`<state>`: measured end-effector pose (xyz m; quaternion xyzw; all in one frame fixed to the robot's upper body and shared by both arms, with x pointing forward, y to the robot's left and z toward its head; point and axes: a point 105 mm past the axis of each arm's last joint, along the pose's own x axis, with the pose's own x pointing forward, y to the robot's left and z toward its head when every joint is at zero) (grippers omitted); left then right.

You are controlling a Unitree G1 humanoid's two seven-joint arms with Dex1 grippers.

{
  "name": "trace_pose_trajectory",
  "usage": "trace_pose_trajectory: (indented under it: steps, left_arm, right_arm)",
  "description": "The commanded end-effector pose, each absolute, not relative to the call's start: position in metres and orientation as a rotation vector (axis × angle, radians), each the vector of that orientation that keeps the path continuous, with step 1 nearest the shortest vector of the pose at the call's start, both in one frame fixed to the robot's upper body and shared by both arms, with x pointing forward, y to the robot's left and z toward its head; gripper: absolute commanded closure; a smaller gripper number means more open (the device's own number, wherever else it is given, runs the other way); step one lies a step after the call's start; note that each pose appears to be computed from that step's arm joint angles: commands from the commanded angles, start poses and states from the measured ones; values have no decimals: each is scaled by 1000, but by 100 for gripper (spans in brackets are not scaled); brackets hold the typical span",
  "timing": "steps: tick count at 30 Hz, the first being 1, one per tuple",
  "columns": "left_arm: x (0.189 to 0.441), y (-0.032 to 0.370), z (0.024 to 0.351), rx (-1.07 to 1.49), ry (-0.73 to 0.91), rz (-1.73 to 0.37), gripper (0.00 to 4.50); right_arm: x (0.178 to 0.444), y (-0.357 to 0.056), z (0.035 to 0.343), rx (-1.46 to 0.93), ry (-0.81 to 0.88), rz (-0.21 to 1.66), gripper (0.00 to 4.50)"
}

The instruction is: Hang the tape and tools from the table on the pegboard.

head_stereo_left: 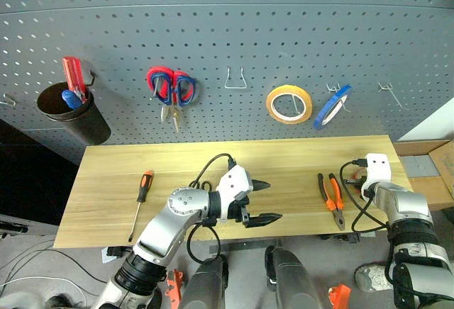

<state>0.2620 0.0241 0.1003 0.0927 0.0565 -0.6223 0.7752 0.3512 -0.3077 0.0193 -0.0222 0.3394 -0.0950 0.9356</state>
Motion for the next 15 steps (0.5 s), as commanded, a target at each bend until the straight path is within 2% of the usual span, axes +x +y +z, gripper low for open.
trace_pose_trajectory:
  steps: [1, 5, 11, 15]
  left_arm:
    - [266, 19, 118, 171, 36, -1359, 45]
    - [276, 16, 126, 169, -22, -1351, 45]
    - [304, 18, 143, 110, -170, -1241, 45]
    - [315, 23, 154, 57, -251, -1164, 45]
  right_arm:
    - [347, -324, 53, -79, 604, -291, 447]
    - [334, -313, 100, -95, 472, -280, 447]
    - [290, -279, 142, -120, 292, -143, 447]
    - [279, -257, 168, -140, 133, -59, 447]
